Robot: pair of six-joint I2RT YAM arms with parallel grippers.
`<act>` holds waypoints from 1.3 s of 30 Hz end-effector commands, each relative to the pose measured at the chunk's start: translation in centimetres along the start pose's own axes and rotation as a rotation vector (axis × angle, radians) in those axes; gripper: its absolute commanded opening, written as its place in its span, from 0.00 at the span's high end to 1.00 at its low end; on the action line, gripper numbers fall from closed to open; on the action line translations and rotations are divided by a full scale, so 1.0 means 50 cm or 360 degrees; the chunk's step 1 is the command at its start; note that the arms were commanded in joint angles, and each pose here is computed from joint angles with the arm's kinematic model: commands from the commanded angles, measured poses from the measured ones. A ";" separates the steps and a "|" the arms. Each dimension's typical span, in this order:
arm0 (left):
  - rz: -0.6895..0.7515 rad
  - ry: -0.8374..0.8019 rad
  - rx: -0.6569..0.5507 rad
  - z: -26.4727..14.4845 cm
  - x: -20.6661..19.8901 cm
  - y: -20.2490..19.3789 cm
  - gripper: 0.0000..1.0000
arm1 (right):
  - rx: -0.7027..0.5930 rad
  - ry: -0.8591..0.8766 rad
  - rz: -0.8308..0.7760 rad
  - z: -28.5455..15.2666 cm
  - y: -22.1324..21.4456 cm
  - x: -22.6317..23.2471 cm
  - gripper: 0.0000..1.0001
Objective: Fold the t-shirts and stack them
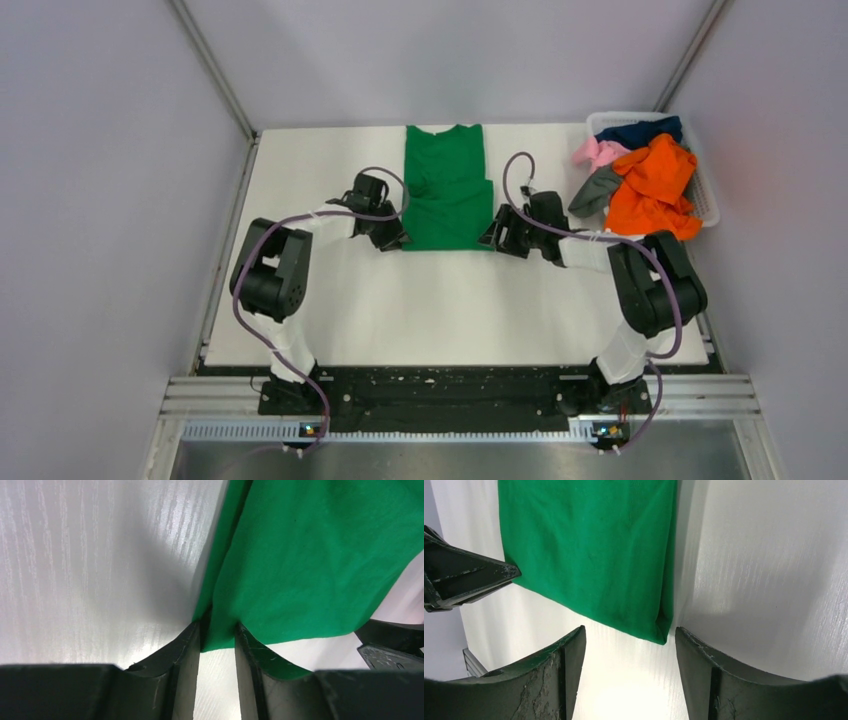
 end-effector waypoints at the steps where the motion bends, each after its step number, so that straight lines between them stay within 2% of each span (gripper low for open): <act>1: -0.0008 -0.0004 0.0030 0.021 0.011 -0.005 0.65 | 0.0014 -0.0024 -0.0016 0.011 -0.013 -0.001 0.36; 3: -0.0012 0.0004 0.0048 0.025 0.015 -0.008 0.67 | 0.0025 -0.0034 -0.0019 0.013 -0.017 -0.003 0.39; 6: -0.0019 0.0025 0.0058 0.028 0.024 -0.012 0.76 | 0.0034 -0.0059 -0.0028 0.017 -0.019 -0.003 0.42; 7: -0.0020 0.0035 0.0062 0.030 0.028 -0.014 0.82 | 0.0035 -0.0072 -0.0035 0.018 -0.020 -0.004 0.44; 9: -0.0020 0.0042 0.0067 0.029 0.031 -0.018 0.99 | 0.0056 -0.0096 -0.0053 0.025 -0.026 -0.006 0.50; 14: -0.0014 0.0055 0.0064 0.022 0.038 -0.025 1.00 | 0.0116 -0.0096 -0.0068 0.035 -0.044 -0.001 0.82; 16: -0.0009 0.0041 0.0069 0.017 0.038 -0.031 1.00 | 0.0116 -0.0093 -0.0083 0.032 -0.049 0.002 1.00; 22: 0.0057 0.0002 0.0051 -0.037 0.050 -0.084 1.00 | 0.0129 -0.0024 -0.0161 -0.013 -0.068 0.031 1.00; 28: 0.0104 -0.0089 0.0017 -0.130 0.092 -0.179 1.00 | 0.0329 0.0221 -0.0238 -0.109 -0.194 0.086 1.00; 33: 0.0096 -0.0157 0.0005 -0.212 0.123 -0.271 1.00 | 0.0389 0.0444 -0.0316 -0.219 -0.265 0.147 1.00; 36: 0.0085 -0.0340 -0.0015 -0.266 0.127 -0.303 1.00 | 0.0322 0.0567 -0.0343 -0.283 -0.258 0.175 1.00; 39: 0.0105 -0.0485 -0.0124 -0.319 0.127 -0.303 1.00 | 0.0209 0.0734 -0.0424 -0.340 -0.234 0.212 1.00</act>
Point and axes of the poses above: each gripper's point midway between its finger pads, its own z axis out along the fingers, its own x axis along the line the jaws close on, y = z × x, the point moved 7 cm from there along -z, back along the fingers, and after that the axes turned 9 degrees about -z, right-handed, at the moved point
